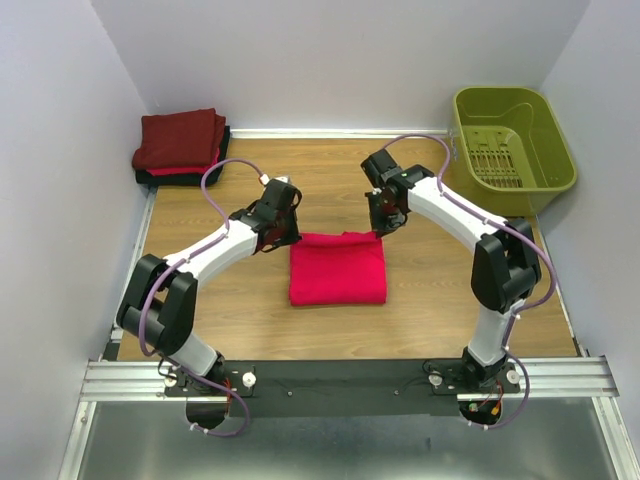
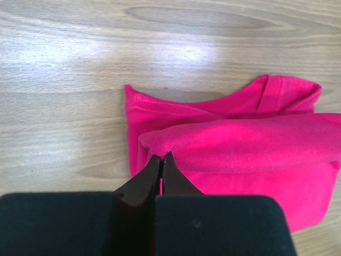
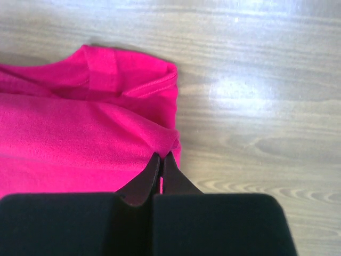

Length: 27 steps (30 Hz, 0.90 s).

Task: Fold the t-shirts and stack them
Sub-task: Fold the tshirt

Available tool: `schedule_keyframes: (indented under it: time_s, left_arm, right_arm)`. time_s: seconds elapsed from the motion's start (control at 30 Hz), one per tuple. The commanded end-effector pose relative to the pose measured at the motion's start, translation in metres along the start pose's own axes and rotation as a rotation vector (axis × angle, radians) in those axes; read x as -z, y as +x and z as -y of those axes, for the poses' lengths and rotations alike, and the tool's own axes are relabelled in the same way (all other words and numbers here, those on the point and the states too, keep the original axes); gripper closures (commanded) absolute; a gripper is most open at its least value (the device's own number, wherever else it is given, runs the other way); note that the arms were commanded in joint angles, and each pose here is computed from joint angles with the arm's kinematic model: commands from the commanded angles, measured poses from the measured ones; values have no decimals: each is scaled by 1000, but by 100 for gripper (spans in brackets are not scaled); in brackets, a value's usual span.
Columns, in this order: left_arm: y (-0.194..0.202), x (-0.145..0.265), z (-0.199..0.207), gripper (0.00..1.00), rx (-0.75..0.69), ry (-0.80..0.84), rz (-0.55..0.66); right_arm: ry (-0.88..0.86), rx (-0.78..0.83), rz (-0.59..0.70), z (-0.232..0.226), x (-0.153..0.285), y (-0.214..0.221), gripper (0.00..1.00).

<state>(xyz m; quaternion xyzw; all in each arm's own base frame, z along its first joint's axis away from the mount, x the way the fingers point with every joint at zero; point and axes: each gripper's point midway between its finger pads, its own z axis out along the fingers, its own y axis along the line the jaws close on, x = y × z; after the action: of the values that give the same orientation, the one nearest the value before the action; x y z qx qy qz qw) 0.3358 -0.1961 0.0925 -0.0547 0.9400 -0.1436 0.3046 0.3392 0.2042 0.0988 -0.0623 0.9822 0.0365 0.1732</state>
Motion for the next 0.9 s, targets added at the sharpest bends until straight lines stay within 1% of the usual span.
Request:
schedule_keyframes:
  time_s: [0.0,0.27,0.37,0.57,0.87]
  left_arm:
    - [-9,-10,-16,100,51,-63,62]
    - [-15,-1,-24,100,109,-91,109]
    - [-14,1,-28,100,125,-106,121]
    - [-4,0,-33,100,185,-111,121]
    - [-17,24,-34,100,253,-98,204]
  right_arm:
    - [61,-3,63,13,-15,-15,99]
    - [73,-4,108,14,-23,-26,99]
    - [70,-4,125,12,-25,-29,94]
    - [63,8,149,11,-31,-35,93]
    - [50,17,190,8,-32,-45,91]
